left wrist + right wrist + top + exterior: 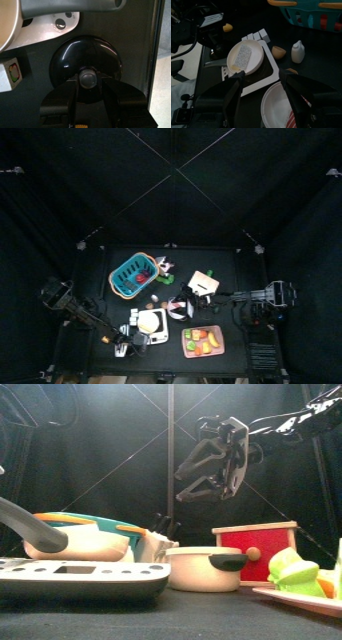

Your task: Put pot lid on pan

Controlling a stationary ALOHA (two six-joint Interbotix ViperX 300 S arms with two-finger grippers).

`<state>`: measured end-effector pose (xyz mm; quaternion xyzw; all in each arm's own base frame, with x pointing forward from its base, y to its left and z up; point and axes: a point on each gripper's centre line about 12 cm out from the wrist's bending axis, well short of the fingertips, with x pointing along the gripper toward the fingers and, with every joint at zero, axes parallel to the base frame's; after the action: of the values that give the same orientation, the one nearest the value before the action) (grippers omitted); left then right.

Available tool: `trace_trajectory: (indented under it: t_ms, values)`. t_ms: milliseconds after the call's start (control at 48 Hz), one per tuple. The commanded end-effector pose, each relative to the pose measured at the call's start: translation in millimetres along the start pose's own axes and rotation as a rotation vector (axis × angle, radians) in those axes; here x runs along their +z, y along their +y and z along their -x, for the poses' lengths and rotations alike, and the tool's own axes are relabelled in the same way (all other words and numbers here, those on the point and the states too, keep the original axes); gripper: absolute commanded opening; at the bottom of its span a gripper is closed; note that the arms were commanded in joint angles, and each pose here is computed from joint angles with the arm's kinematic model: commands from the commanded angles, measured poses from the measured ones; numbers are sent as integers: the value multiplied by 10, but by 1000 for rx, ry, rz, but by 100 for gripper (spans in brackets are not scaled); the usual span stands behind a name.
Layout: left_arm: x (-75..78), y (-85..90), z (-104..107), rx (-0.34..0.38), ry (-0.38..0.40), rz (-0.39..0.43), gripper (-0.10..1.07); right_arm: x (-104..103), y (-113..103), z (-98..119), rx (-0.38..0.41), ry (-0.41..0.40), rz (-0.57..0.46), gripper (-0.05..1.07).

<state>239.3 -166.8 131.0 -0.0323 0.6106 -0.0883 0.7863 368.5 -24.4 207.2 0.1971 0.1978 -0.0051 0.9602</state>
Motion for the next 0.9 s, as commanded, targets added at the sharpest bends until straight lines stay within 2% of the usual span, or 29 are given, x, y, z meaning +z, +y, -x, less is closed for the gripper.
trace_trajectory:
  t_ms: [0,146,312,479,562,688,771,875]
  values:
    - [43,-42,164,-20,-26,2,59,106,34,29,10,-31,4,90]
    - [13,-56,432,-48,-26,29,58,93,30,31,10,-28,8,90]
    - [4,-83,718,-119,-76,66,58,88,27,28,8,-25,8,90]
    - [65,53,920,-139,-142,121,59,88,27,28,8,-25,10,90]
    - [140,245,957,-113,-175,182,59,88,27,28,8,-25,10,90]
    - [230,462,981,-65,-204,221,59,61,15,32,2,-17,8,90]
    - [272,546,1003,-25,-230,203,59,34,-4,36,-6,-8,10,90]
    - [303,668,1001,58,-260,148,59,13,-29,43,-14,-1,11,90]
